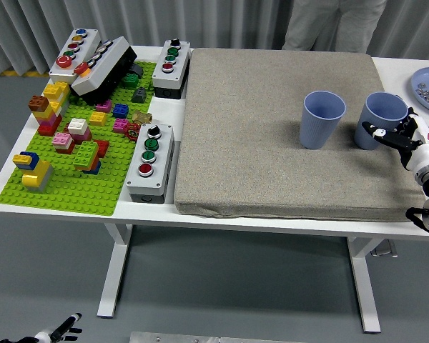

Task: Pick cup pour cup place

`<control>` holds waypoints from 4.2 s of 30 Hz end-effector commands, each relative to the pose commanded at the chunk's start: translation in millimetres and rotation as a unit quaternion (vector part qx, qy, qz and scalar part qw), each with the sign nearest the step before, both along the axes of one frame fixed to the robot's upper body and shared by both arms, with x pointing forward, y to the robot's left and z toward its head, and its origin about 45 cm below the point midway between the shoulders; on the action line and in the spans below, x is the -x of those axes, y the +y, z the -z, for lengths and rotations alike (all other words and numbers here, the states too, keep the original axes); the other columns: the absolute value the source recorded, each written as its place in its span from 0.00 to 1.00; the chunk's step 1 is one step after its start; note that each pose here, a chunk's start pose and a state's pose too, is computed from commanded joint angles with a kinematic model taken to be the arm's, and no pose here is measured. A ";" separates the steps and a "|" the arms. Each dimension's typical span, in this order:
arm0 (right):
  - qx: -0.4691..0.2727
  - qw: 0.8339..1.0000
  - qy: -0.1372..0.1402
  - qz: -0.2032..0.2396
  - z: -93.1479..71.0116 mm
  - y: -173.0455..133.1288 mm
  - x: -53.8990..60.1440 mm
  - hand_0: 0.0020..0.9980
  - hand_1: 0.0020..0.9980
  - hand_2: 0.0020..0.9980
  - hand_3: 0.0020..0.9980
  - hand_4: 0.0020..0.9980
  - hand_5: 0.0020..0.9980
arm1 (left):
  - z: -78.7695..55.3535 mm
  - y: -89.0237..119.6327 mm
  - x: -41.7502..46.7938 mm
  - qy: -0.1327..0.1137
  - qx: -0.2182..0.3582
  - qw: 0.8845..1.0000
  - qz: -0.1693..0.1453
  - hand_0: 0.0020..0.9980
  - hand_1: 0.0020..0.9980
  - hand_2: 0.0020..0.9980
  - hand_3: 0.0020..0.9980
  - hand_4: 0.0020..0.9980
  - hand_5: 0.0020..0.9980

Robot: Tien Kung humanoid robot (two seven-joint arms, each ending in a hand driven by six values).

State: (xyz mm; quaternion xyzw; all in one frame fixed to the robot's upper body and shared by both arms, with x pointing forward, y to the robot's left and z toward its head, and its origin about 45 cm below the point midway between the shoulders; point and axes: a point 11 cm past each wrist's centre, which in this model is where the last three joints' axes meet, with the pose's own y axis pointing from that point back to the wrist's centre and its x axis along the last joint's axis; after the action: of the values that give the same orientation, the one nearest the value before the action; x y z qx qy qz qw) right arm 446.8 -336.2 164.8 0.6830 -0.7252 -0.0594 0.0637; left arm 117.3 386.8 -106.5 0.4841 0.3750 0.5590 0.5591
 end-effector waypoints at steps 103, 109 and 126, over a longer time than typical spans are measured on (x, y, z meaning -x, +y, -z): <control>0.463 0.879 -0.107 -0.043 -98.0 62.5 -12.4 0.77 0.64 0.51 0.62 0.71 0.02 | 0.1 10.5 12.6 0.008 -0.006 1.000 -0.018 0.86 0.82 0.89 0.79 0.65 1.00; 0.483 0.867 -0.111 -0.045 -103.0 65.9 -12.0 0.77 0.64 0.51 0.62 0.71 0.02 | -0.2 10.7 11.5 0.007 -0.007 1.000 -0.018 0.86 0.82 0.89 0.79 0.65 1.00; 0.515 0.848 -0.111 -0.052 -110.0 74.5 -10.2 0.77 0.64 0.51 0.62 0.71 0.02 | -0.4 10.9 10.6 0.006 -0.007 1.000 -0.019 0.86 0.82 0.89 0.79 0.65 1.00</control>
State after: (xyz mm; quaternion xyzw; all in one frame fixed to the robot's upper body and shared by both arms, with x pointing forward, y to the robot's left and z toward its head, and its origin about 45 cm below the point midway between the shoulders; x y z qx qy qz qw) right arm 457.0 -261.7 274.8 0.5906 -0.6175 0.4022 0.3288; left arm 106.6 397.7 -106.0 0.4843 0.3836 0.5687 0.5430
